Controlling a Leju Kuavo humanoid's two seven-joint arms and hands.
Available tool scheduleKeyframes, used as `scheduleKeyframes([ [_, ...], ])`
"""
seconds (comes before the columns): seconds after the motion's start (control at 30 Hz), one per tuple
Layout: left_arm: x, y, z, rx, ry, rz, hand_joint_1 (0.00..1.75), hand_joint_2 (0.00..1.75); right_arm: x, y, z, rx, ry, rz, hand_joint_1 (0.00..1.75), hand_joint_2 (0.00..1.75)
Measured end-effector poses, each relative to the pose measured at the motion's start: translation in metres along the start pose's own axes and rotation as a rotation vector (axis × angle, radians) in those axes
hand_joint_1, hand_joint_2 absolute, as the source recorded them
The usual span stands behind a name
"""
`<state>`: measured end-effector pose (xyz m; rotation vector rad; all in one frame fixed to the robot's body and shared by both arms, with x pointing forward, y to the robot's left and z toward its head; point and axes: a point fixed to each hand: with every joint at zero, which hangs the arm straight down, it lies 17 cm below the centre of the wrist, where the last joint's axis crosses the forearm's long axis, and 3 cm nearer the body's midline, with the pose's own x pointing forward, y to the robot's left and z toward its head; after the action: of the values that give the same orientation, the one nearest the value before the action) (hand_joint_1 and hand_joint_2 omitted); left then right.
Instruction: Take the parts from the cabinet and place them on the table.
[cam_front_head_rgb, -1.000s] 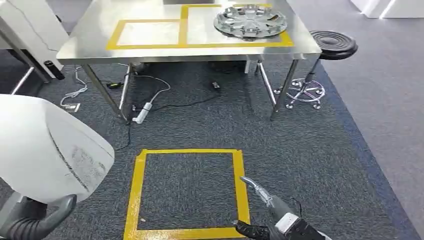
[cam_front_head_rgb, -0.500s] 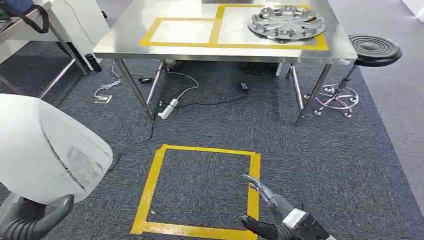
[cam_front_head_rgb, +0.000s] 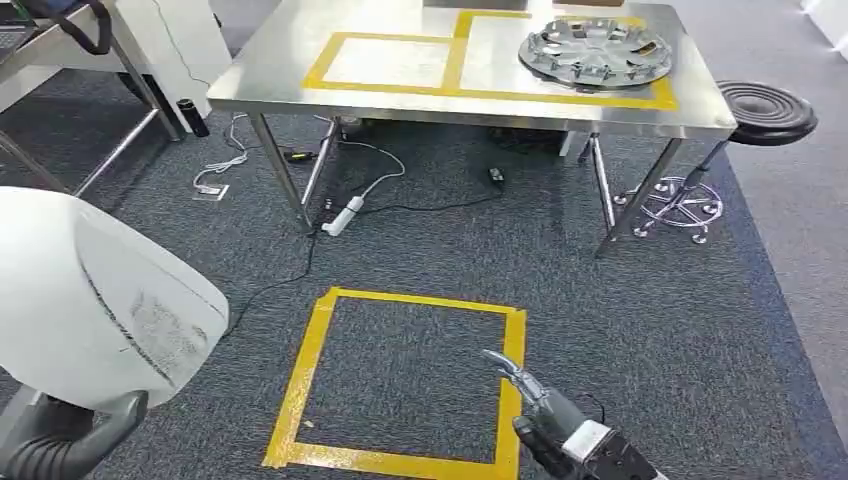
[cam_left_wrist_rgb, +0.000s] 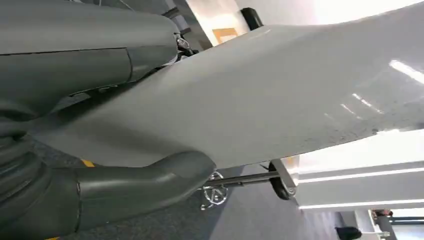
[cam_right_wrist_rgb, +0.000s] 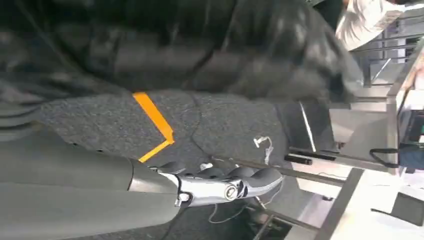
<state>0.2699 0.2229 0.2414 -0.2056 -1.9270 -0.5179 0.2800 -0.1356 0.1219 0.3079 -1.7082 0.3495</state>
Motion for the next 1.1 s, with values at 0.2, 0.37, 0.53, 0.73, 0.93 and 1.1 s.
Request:
scheduleKeyframes([
  [0.2,0.0005,0.0000,0.0001,0.000,-0.001,0.008,1.75,1.75,0.0009,-0.0004,-0.0008,0.000,-0.004,0.001,0.00,0.00],
  [0.37,0.0005,0.0008,0.0006,-0.002,-0.001,0.004,1.75,1.75,0.0001,0.0007,0.0009,0.000,0.000,-0.002,0.00,0.00],
  [0.53,0.0001,0.0011,0.0020,-0.004,0.002,0.005,1.75,1.75,0.0000,0.0009,0.0010,-0.001,0.000,-0.003,0.00,0.00],
  [0.73,0.0004,0.0016,0.0035,-0.006,0.004,0.008,1.75,1.75,0.0002,0.0013,0.0007,0.001,-0.001,-0.003,0.00,0.00],
  [0.93,0.0023,0.0026,0.0033,-0.005,-0.002,0.006,1.75,1.75,0.0040,0.0000,-0.0020,-0.001,-0.013,0.000,0.00,0.00],
  [1.1,0.0021,0.0022,0.0036,-0.005,-0.001,0.008,1.75,1.75,0.0019,0.0009,0.0005,-0.001,-0.005,-0.003,0.00,0.00],
])
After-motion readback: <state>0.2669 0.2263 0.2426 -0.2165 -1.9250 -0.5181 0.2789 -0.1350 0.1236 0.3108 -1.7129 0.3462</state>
